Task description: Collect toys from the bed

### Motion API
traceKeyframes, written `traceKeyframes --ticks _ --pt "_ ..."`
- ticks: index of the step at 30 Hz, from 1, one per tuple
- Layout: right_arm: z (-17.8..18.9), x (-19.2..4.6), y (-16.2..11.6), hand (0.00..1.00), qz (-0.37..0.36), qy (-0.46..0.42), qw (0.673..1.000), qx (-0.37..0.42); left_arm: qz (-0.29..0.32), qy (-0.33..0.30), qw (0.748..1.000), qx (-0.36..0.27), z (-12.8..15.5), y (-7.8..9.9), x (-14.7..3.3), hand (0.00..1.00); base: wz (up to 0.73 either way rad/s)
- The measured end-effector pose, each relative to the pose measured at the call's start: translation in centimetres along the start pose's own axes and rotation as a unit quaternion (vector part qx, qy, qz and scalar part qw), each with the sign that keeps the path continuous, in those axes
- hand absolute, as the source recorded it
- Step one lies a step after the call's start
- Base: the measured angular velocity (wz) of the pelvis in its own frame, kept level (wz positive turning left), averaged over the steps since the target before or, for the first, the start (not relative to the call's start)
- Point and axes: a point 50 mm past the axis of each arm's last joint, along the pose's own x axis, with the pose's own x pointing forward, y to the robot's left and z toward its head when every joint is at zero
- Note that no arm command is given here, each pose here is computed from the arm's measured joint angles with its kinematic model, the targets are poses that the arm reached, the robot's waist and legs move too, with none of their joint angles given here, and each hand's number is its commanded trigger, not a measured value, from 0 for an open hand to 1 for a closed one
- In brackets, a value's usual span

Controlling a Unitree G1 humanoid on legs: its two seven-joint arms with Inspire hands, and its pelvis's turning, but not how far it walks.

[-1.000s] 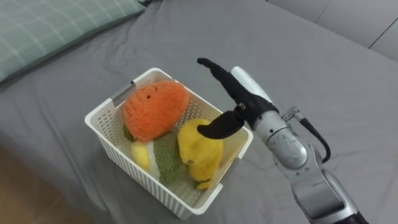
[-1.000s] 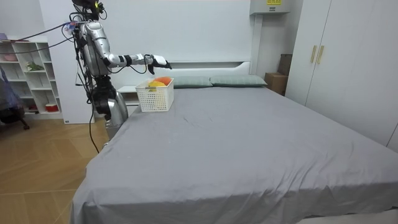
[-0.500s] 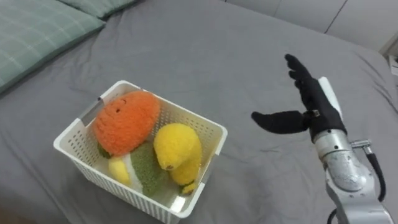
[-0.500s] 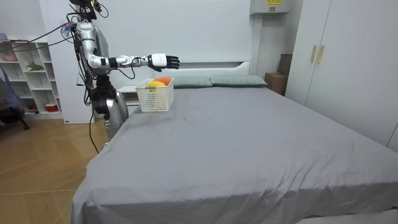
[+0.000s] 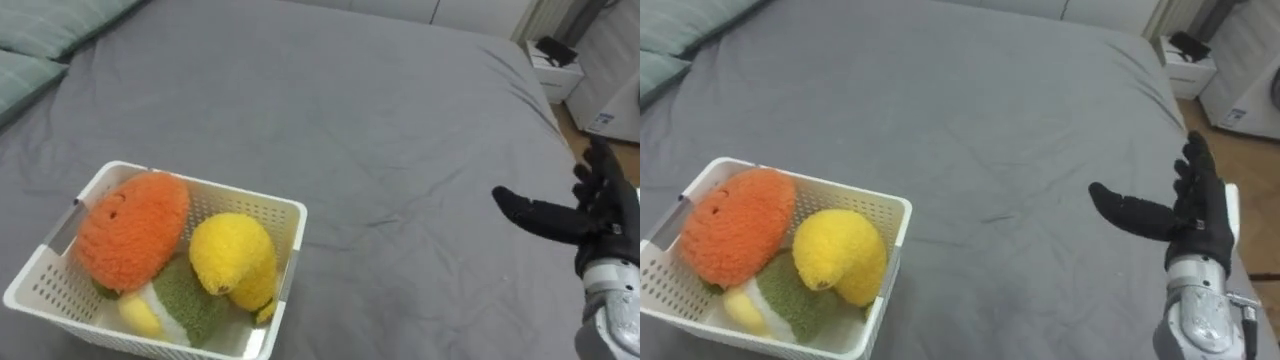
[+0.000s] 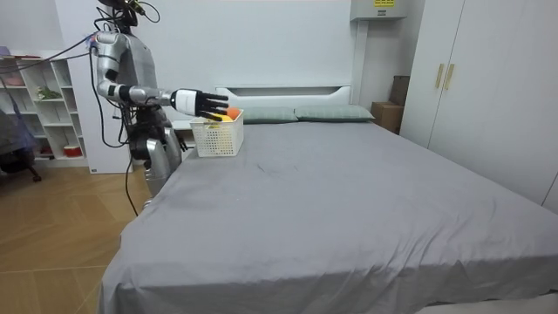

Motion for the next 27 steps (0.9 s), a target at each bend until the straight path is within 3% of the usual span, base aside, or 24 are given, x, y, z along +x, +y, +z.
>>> traceKeyframes --ticks 9,13,15,27 --pt "-7.3 -1.8 -5.0 0.0 -0.173 0.149 0.973 0.035 0.015 0.0 1.0 -0.001 -0.4 0.4 -0.1 0.0 -0.06" --pt "-13.5 -5.0 -7.7 0.0 -0.236 0.291 0.926 0.039 0.01 -0.003 1.0 0.001 -0.3 0.1 -0.2 0.0 -0.05" --pt "-16.2 -7.9 -8.7 0.0 -0.265 0.356 0.896 0.023 0.005 -0.001 1.0 0.002 -0.5 -0.1 -0.3 0.0 -0.11" --pt "-21.7 -16.9 -10.4 0.0 -0.279 0.524 0.805 -0.013 -0.038 0.013 0.999 0.006 -1.2 -1.0 -0.4 0.0 -0.06"
